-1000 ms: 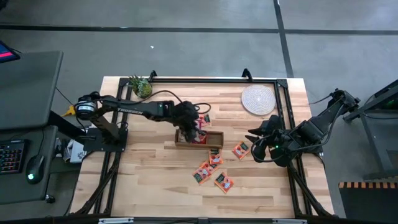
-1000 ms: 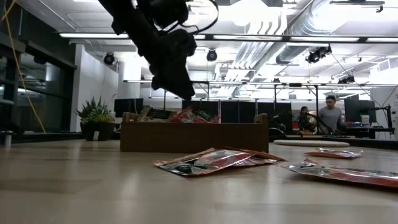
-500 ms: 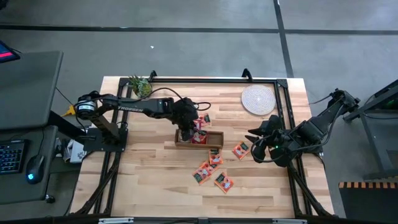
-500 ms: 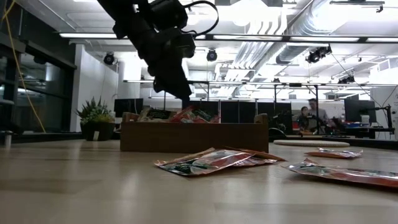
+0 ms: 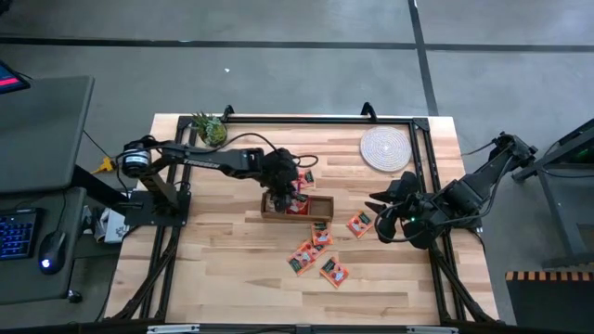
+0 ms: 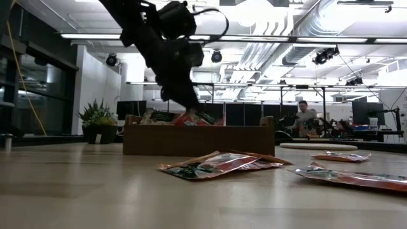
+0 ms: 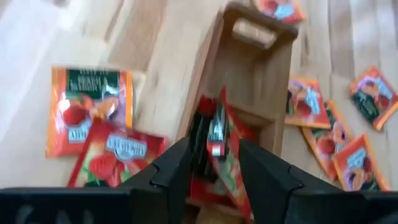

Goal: Pick & Place Tea
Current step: Put the red tea bag into the middle section of the brown wooden organizer

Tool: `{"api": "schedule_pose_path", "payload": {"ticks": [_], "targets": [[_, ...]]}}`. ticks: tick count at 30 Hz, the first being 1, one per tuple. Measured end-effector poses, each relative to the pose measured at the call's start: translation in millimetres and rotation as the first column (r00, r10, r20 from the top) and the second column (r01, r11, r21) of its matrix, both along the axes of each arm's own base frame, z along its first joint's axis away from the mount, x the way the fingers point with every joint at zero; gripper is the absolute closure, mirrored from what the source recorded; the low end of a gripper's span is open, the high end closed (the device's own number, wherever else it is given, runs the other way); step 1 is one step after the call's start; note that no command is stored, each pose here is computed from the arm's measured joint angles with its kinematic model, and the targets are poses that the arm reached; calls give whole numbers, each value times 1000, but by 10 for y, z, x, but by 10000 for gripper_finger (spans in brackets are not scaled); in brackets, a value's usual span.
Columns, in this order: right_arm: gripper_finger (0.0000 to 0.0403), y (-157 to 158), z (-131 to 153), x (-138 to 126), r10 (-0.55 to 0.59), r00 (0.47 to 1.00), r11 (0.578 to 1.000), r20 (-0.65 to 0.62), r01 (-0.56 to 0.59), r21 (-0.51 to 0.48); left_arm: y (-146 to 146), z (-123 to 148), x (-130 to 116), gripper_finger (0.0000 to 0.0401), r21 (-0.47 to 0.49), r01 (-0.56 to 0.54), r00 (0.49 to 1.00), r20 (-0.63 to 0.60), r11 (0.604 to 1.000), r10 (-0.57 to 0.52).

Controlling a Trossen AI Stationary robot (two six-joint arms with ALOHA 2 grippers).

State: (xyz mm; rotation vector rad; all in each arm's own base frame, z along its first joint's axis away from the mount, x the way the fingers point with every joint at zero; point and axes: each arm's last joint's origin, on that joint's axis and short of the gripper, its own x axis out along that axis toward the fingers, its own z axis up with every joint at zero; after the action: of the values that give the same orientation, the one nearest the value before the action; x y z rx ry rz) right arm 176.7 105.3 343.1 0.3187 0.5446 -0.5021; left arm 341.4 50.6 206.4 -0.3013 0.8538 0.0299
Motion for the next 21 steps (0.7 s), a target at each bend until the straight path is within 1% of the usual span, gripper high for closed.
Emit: {"api": "schedule_pose_path", "payload": {"ticks": [3,8,15,18,21], "targets": [[289,0,1,1,0,1000,1000,1,0,1,-1,-41,-18,266,-3,-2,1000,-29,1000,2],[289,1,1,2,0,1000,1000,2,0,2,-9,-29,-13,266,-23,15,1000,-18,1000,-15],[289,1,1,2,0,1000,1000,2,0,2,-9,-28,-12,269,-27,9,1000,-16,1000,-10],[289,2,1,1,4,1000,1000,-1,-4,-3,-9,-28,-12,286,-27,9,1000,-16,1000,-10],[289,2,1,1,5,1000,1000,-1,-5,-3,-9,-28,-12,316,-28,11,1000,-16,1000,-11]]}}
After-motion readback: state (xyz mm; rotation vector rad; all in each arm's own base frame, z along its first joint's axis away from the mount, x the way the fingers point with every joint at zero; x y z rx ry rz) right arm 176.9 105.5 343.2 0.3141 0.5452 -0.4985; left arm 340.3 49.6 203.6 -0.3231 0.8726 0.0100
